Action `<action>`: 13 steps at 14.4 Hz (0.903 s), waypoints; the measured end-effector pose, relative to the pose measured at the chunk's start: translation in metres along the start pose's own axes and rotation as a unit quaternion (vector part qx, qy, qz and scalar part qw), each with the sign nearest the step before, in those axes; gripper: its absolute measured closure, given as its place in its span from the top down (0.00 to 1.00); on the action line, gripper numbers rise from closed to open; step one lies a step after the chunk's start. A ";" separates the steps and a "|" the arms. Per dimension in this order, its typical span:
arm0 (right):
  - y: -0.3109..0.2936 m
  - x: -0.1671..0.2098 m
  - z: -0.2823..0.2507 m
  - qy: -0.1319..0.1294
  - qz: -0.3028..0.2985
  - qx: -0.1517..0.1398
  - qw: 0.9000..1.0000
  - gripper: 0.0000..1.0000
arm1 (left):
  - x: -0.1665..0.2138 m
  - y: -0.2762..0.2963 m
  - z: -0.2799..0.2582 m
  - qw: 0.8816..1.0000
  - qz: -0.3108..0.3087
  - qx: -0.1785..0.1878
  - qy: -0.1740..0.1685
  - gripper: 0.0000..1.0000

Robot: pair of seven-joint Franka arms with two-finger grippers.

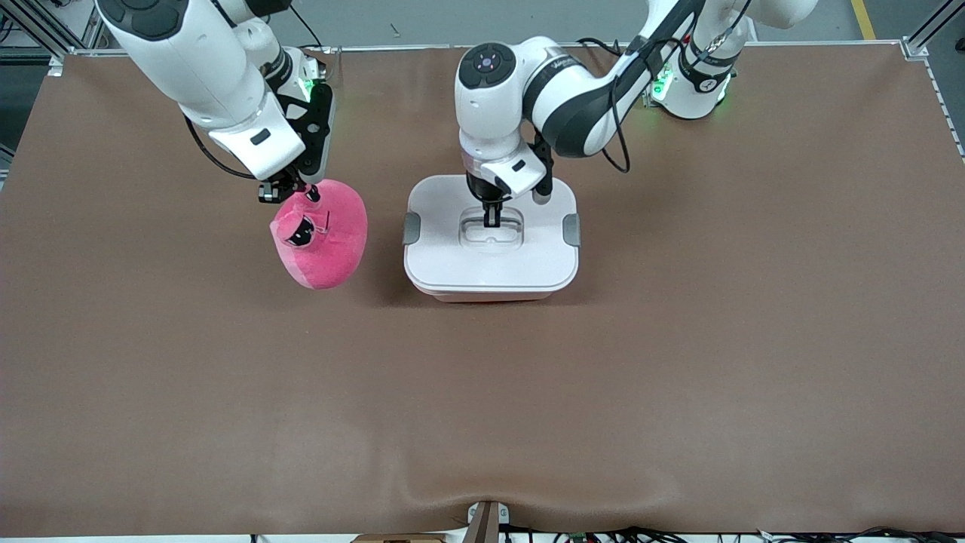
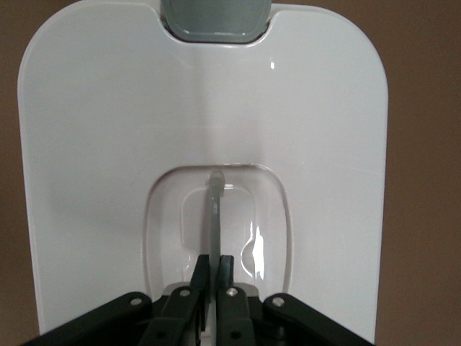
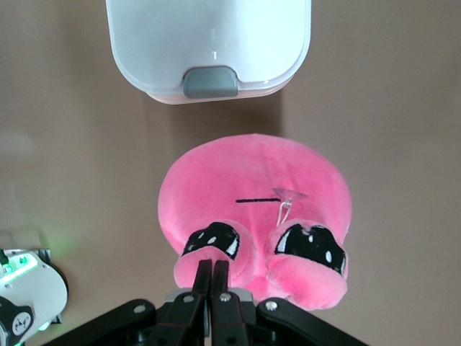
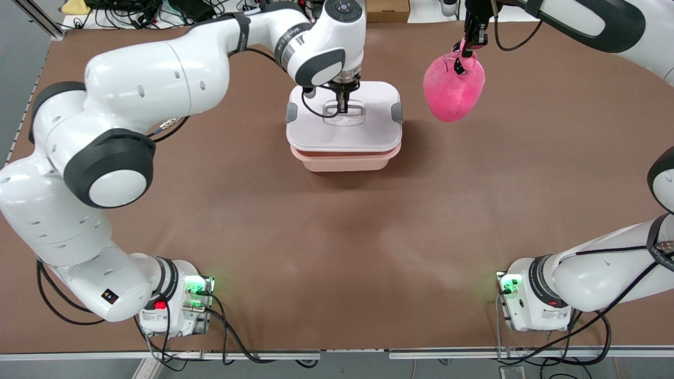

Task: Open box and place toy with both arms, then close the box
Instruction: 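Lift the white lid off with the left gripper, moving it beside the box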

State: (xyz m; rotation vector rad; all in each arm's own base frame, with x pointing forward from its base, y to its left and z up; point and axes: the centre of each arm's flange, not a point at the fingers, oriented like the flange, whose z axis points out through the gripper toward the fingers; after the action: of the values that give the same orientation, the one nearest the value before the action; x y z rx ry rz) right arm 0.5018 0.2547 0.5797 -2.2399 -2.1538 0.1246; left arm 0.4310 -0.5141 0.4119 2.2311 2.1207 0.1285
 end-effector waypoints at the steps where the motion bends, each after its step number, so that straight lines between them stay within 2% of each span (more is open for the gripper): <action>1: -0.001 0.001 -0.002 0.001 -0.007 -0.001 1.000 0.02 | 0.004 0.000 -0.011 1.000 0.009 0.000 0.003 0.07; 4: -0.013 0.012 -0.009 0.003 -0.028 -0.008 1.000 0.02 | 0.031 0.009 -0.048 0.999 0.039 0.003 0.014 0.07; 6: -0.026 0.035 -0.011 0.006 -0.052 -0.017 0.998 0.02 | 0.067 0.028 -0.074 0.998 0.061 0.010 0.009 0.07; 10: -0.043 0.074 -0.009 0.021 -0.088 -0.045 0.995 0.02 | 0.172 0.089 -0.115 0.995 0.101 0.022 -0.012 0.07; 13: -0.048 0.101 0.003 0.031 -0.110 -0.060 0.992 0.02 | 0.238 0.126 -0.125 0.992 0.125 0.020 -0.024 0.07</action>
State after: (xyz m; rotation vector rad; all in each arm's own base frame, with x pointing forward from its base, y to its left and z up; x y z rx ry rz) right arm 0.4578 0.3576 0.5774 -2.0135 -2.4150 -0.0809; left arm 0.5552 -0.2843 0.5534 2.4863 1.8289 0.0428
